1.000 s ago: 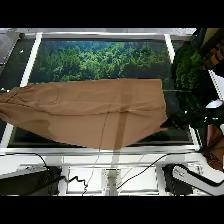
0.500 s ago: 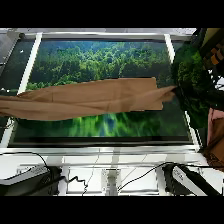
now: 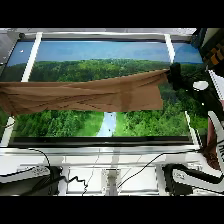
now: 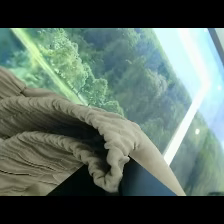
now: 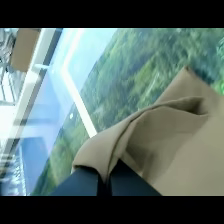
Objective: Fold the clothes and pants, and hang the long-sleeved shirts on hangers.
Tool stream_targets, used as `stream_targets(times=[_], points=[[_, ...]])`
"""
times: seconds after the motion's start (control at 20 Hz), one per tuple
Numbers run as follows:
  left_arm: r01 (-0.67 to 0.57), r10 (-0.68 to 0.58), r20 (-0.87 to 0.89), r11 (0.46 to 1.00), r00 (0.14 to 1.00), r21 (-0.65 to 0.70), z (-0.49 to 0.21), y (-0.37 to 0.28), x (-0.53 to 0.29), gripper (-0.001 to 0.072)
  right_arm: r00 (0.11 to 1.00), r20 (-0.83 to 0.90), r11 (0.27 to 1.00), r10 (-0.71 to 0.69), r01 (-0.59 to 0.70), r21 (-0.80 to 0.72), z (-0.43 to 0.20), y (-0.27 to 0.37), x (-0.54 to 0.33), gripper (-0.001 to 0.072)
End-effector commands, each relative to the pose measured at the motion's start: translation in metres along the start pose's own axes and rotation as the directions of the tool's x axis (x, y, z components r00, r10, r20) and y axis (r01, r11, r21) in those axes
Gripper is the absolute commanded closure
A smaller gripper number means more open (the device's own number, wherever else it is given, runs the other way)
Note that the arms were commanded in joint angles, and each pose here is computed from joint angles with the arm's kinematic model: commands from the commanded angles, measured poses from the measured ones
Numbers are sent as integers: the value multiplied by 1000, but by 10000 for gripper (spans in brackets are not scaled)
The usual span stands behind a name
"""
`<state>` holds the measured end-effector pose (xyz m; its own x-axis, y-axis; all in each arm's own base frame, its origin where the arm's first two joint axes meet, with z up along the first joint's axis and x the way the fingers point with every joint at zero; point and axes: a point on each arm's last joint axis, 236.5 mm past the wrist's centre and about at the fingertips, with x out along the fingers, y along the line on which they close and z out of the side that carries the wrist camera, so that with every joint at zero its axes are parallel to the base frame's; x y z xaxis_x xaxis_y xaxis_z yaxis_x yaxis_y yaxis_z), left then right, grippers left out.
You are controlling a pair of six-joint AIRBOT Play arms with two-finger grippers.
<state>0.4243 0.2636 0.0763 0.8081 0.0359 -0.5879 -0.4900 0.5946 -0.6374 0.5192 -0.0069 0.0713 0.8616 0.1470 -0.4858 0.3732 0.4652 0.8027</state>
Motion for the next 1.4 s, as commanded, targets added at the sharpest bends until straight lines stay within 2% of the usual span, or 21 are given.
stream_targets(times=[0.0, 0.15, 0.25, 0.35, 0.5, 0.65, 0.75, 0.85, 0.95, 1.05, 1.15, 1.25, 1.35], points=[[-8, 9, 33, 999, 999, -33, 7, 0, 4, 680, 998, -9, 990, -58, 56, -127, 7, -6, 6, 697], [-3, 3, -12, 1000, 1000, -7, -4, -5, -2, 680, 976, -134, 959, -171, 134, -251, -3, -19, -9, 697], [-42, 45, -46, 998, 998, 56, -12, 0, -11, 680, 938, -234, 925, -255, 167, -340, -16, -29, -26, 697], [-89, 94, -35, 989, 995, 122, -10, 3, -25, 681, 887, -327, 863, -327, 139, -485, -33, -32, -46, 697], [-130, 128, 21, 975, 991, 179, 2, 1, -40, 681, 795, -447, 790, -410, 65, -609, -55, -37, -78, 697], [-125, 125, 14, 976, 992, 179, 0, -1, -39, 683, 723, -497, 769, -479, 73, -635, -66, -51, -96, 697], [-131, 131, 14, 971, 991, 199, 3, -4, -43, 683, 638, -546, 743, -544, 63, -666, -76, -64, -118, 697], [-197, 197, 23, 946, 980, 259, 13, 1, -55, 684, 572, -549, 708, -610, 82, -702, -75, -75, -136, 697], [-239, 249, 11, 915, 968, 325, 17, 3, -66, 684, 570, -536, 695, -623, 88, -714, -70, -74, -140, 697], [-292, 317, -24, 897, 948, 332, 9, 17, -68, 684, 575, -524, 688, -628, 97, -719, -68, -76, -135, 697], [-371, 426, -112, 869, 898, 327, -11, 48, -64, 684, 519, -548, 687, -656, 109, -719, -73, -90, -135, 697], [-363, 433, -184, 876, 882, 318, -27, 58, -45, 683, 483, -570, 694, -665, 117, -711, -77, -102, -125, 697], [-316, 379, -223, 909, 898, 274, -39, 51, -15, 683, 503, -572, 710, -648, 126, -693, -78, -111, -100, 697]])
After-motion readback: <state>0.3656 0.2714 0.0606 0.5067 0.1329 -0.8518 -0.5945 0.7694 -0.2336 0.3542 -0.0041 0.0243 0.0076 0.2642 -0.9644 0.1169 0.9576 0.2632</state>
